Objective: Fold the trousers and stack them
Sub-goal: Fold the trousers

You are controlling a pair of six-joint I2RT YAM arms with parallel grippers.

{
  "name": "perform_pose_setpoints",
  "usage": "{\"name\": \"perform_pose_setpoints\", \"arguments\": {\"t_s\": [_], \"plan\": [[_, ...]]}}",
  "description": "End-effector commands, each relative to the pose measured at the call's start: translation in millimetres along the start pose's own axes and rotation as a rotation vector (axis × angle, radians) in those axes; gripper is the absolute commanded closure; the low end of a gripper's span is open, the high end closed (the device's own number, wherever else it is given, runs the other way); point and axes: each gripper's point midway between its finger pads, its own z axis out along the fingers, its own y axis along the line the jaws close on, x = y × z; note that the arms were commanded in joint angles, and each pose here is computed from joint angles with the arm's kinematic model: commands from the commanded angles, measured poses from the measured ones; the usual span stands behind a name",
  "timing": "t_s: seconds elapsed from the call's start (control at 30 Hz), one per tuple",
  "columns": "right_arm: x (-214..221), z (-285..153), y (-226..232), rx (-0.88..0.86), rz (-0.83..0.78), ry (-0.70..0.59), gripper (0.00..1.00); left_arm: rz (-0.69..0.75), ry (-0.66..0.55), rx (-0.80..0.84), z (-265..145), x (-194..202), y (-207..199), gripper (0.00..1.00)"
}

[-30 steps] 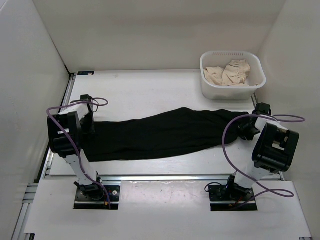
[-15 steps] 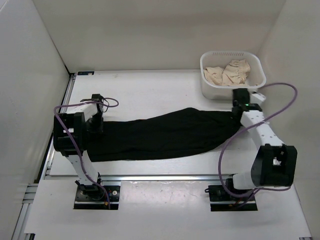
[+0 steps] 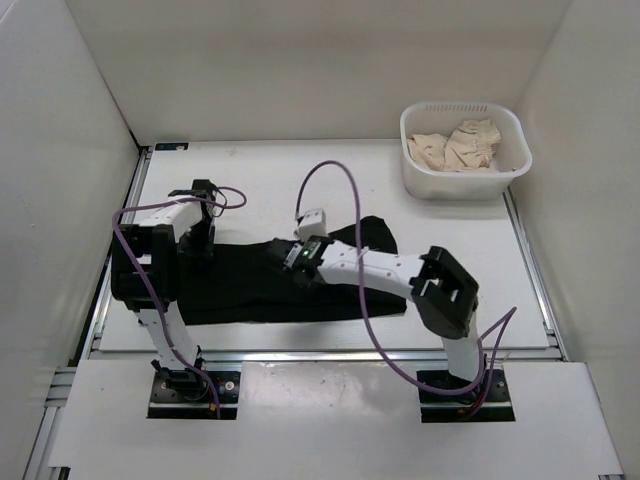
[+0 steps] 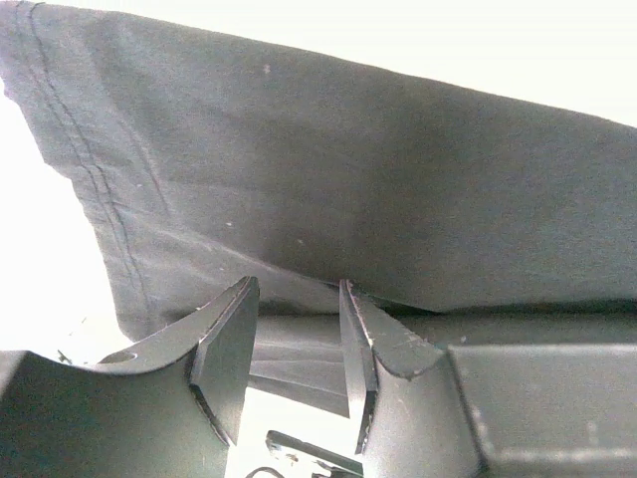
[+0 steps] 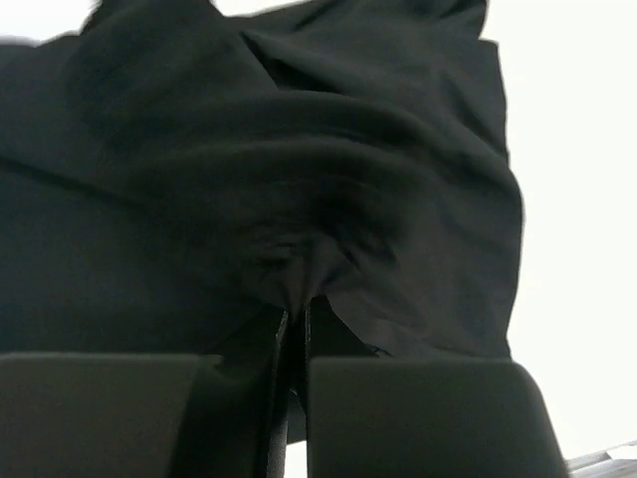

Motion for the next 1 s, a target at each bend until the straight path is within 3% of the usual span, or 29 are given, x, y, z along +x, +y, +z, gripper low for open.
{"name": "perform_pose_setpoints", "arguments": {"t_s": [0.0, 0.1, 0.2, 0.23, 0.27, 0.3, 0.37, 0.4, 0.47, 0.53, 0.6, 0.67, 0.7, 0.77, 0.8, 0.83, 0.97], "plan": [[5.6, -10.1, 17.5, -0.016, 0.006, 0.010, 1.00, -0.011, -0.016, -0.012, -3.4, -7.1, 2.6, 0.50], [19.2, -3.7, 46.6, -0.069, -0.086, 0.068, 1.00, -0.012, -0.016, -0.032, -3.5, -7.1, 6.1, 0.50], [23.7, -14.2, 73.6, -0.181, -0.157, 0.102, 0.88, -0.012, -0.016, -0.032, -4.3, -4.8, 6.4, 0.50], [25.8, -19.4, 80.4, -0.208, -0.182, 0.095, 0.80, -0.012, -0.016, -0.032, -4.3, -4.8, 6.4, 0.49], [25.6, -22.0, 83.1, -0.223, -0.226, 0.081, 0.51, -0.012, -0.016, -0.032, -4.3, -4.8, 6.4, 0.49], [17.9, -29.0, 83.4, -0.253, -0.223, 0.067, 0.36, -0.012, -0.016, -0.041, -4.4, -4.8, 8.0, 0.49], [21.1, -47.8, 88.6, -0.316, -0.287, 0.063, 0.18, -0.012, -0.015, -0.041, -7.1, -3.5, 9.0, 0.46], [12.5, -63.7, 86.0, -0.361, -0.290, 0.046, 0.15, -0.012, -0.016, -0.041, -7.1, -3.5, 9.0, 0.46], [6.5, -91.5, 82.8, -0.428, -0.336, 0.004, 0.10, -0.008, -0.007, -0.041, -7.4, -1.4, 9.2, 0.46], [-12.9, -127.4, 73.1, -0.525, -0.296, -0.068, 0.09, -0.009, -0.008, -0.041, -8.6, 0.8, 9.6, 0.45], [-17.5, -136.7, 47.2, -0.544, -0.206, -0.079, 0.05, -0.013, -0.020, -0.041, -11.8, -0.3, 10.8, 0.45], [-26.5, -117.6, 13.4, -0.506, -0.075, -0.048, 0.05, -0.013, -0.020, -0.032, -14.5, 1.0, 10.2, 0.42], [-10.1, -80.7, -6.5, -0.452, 0.020, 0.063, 0.05, -0.017, -0.028, -0.032, -16.9, 0.2, 11.1, 0.42], [6.3, -51.0, -28.1, -0.440, 0.138, 0.178, 0.05, -0.019, -0.036, -0.032, -21.3, -1.1, 12.7, 0.41], [35.3, -14.1, -52.1, -0.382, 0.203, 0.288, 0.04, -0.016, -0.026, -0.032, -21.7, 1.4, 12.8, 0.41], [50.6, -8.5, -50.4, -0.436, 0.239, 0.364, 0.04, -0.024, -0.047, -0.032, -26.8, -3.4, 14.8, 0.41], [70.7, 43.6, -76.9, -0.421, 0.432, 0.405, 0.02, -0.037, -0.081, -0.032, -43.0, -13.0, 20.9, 0.39]]}}
